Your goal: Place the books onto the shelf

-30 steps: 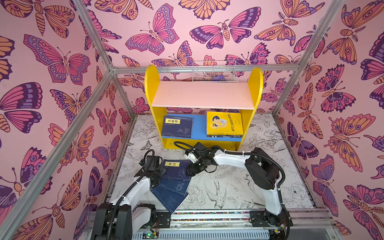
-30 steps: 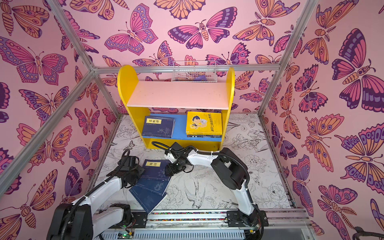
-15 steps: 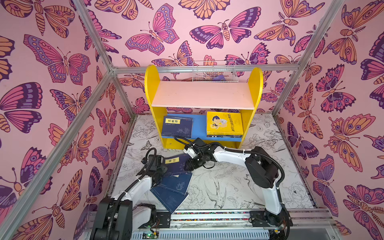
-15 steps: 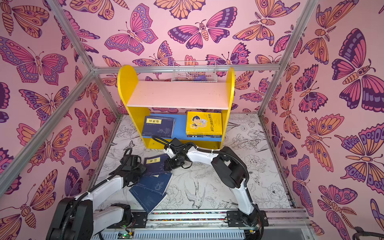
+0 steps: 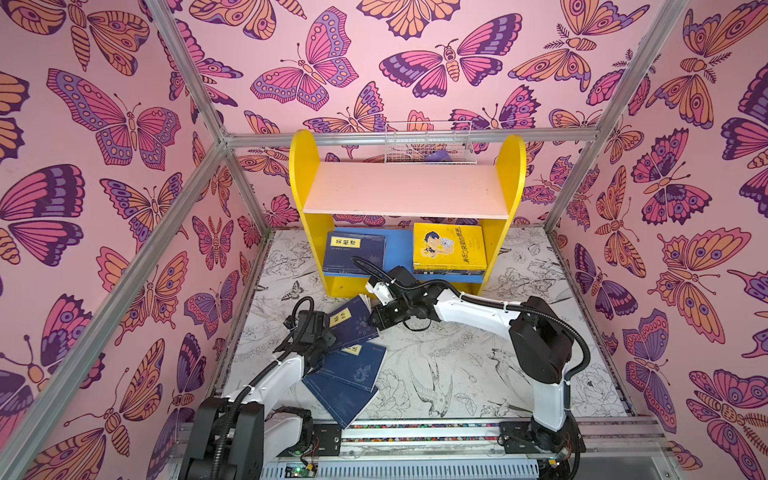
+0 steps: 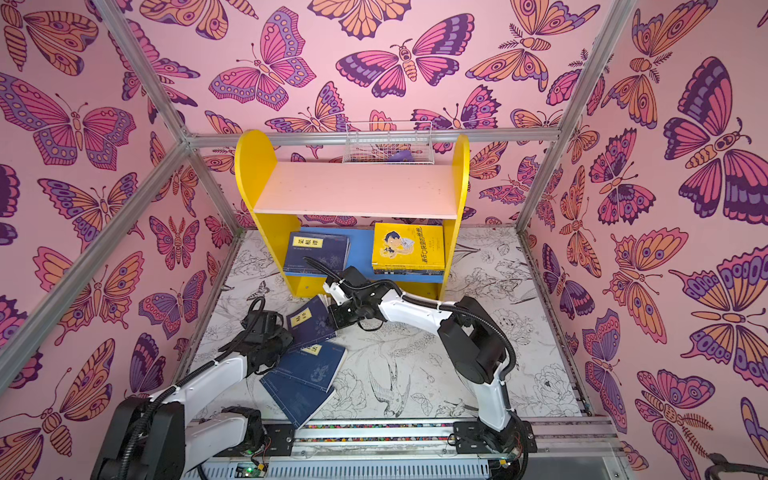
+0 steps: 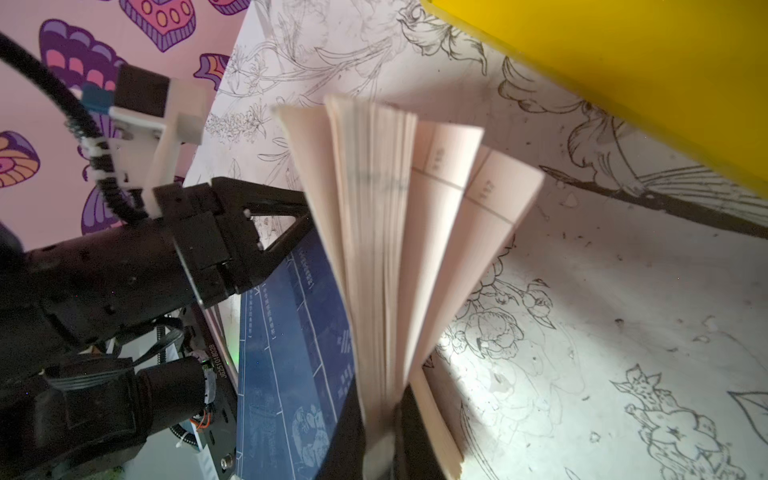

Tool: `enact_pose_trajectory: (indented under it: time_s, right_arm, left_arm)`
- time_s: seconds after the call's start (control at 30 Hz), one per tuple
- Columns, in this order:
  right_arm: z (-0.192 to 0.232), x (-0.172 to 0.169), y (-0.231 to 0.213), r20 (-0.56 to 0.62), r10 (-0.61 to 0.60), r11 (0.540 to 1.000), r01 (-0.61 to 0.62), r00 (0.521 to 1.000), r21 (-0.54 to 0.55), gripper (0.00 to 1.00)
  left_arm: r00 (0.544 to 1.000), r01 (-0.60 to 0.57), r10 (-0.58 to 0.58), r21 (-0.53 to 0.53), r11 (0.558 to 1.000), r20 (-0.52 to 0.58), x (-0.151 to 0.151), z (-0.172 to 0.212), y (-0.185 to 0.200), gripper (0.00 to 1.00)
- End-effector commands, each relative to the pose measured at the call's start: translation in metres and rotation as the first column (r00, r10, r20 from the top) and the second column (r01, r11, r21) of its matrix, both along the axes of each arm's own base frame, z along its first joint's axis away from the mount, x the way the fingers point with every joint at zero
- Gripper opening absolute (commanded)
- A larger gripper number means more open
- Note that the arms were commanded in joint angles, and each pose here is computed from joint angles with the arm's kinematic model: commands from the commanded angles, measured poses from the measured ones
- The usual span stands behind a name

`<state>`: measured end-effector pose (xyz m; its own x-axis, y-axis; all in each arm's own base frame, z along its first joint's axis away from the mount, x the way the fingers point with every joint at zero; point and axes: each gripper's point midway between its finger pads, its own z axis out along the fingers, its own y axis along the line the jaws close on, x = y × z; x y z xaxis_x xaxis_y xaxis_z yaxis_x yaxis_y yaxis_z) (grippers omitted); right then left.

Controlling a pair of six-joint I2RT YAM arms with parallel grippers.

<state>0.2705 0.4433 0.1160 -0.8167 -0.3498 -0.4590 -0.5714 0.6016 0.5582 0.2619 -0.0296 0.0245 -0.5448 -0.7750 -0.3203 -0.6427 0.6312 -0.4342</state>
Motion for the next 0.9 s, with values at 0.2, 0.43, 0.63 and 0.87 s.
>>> enact_pose_trajectory:
  time_s: [0.2,0.43,0.63,0.87]
  right_arm:
    - [0.067,-0.013,-0.012,0.125,0.007,0.99,-0.025,0.992,0.14,0.0]
    - [0.118,-0.01,-0.042,0.159,-0.06,0.97,0.02,0.985,0.243,0.0]
    - [0.165,0.036,-0.066,0.222,-0.25,0.92,0.159,0.943,0.358,0.0]
    - [0.173,0.094,-0.06,0.279,-0.354,0.899,0.243,0.892,0.365,0.0]
  left_arm:
    - [1.0,0.008,-0.008,-0.035,0.999,-0.019,-0.028,0.023,-0.003,0.42]
    - [0.987,-0.056,0.051,0.027,0.998,0.155,-0.031,0.102,0.021,0.5]
    - [0.98,-0.079,0.073,0.028,0.996,0.185,-0.035,0.113,0.026,0.51]
    - [0.988,-0.07,0.071,-0.007,0.997,0.138,-0.041,0.094,0.02,0.51]
